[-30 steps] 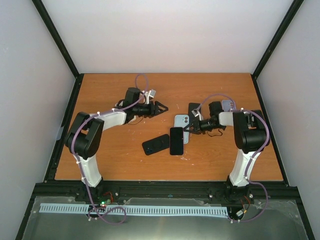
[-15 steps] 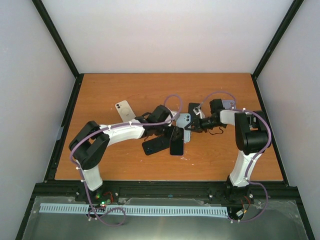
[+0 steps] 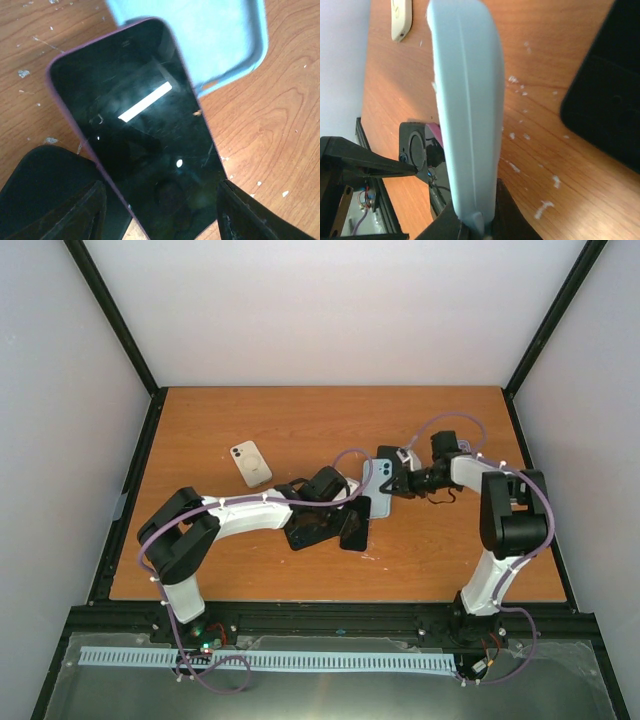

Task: Take the phone out of the phone case
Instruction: Place the phone case at the center of the board.

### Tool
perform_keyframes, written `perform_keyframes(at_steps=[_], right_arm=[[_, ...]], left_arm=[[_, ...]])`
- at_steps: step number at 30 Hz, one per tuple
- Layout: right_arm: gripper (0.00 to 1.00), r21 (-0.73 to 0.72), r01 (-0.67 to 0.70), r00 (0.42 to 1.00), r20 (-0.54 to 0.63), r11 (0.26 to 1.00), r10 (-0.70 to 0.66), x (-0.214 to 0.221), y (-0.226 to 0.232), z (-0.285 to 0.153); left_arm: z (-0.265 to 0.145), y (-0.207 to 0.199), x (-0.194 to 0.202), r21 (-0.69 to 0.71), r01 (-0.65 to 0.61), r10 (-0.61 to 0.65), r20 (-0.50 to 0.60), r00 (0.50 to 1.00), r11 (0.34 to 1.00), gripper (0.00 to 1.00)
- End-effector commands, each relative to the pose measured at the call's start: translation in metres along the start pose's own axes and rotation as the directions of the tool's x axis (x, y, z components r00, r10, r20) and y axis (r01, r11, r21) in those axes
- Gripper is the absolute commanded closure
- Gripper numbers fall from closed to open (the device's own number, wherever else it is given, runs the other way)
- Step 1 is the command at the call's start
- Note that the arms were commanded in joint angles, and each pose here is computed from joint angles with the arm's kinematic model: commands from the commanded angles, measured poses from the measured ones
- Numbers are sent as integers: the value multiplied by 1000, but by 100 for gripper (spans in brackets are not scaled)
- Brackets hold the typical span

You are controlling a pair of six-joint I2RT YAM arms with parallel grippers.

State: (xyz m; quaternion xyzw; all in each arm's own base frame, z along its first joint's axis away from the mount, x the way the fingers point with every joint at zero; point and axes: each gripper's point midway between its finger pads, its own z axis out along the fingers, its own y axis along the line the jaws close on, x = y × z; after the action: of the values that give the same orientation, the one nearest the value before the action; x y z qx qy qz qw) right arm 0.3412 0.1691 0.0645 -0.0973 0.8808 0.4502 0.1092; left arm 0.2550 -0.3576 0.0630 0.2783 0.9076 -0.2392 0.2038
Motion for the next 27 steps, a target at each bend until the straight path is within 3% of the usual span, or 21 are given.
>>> perform_keyframes(at_steps=[1, 8, 14, 19, 27], right_arm=[[97, 100, 83, 988, 123, 992, -95, -31, 1, -54], [96, 293, 94, 976, 161, 952, -146, -35, -29, -148], [93, 354, -13, 995, 97, 935, -23, 3, -69, -196], [92, 331, -110, 994, 10, 937, 113, 41, -95, -198], [84, 317, -141, 978, -101, 938, 182, 67, -106, -188]], left_arm=[[2, -2, -2, 0, -43, 43, 13, 999, 999, 39], [-1, -2, -8, 1, -63, 63, 49, 997, 998, 39], [-6, -9, -19, 20, -117, 115, 97, 989, 993, 38], [-8, -17, -25, 55, -157, 149, 129, 980, 986, 35], [-7, -15, -22, 54, -187, 180, 121, 976, 981, 30]])
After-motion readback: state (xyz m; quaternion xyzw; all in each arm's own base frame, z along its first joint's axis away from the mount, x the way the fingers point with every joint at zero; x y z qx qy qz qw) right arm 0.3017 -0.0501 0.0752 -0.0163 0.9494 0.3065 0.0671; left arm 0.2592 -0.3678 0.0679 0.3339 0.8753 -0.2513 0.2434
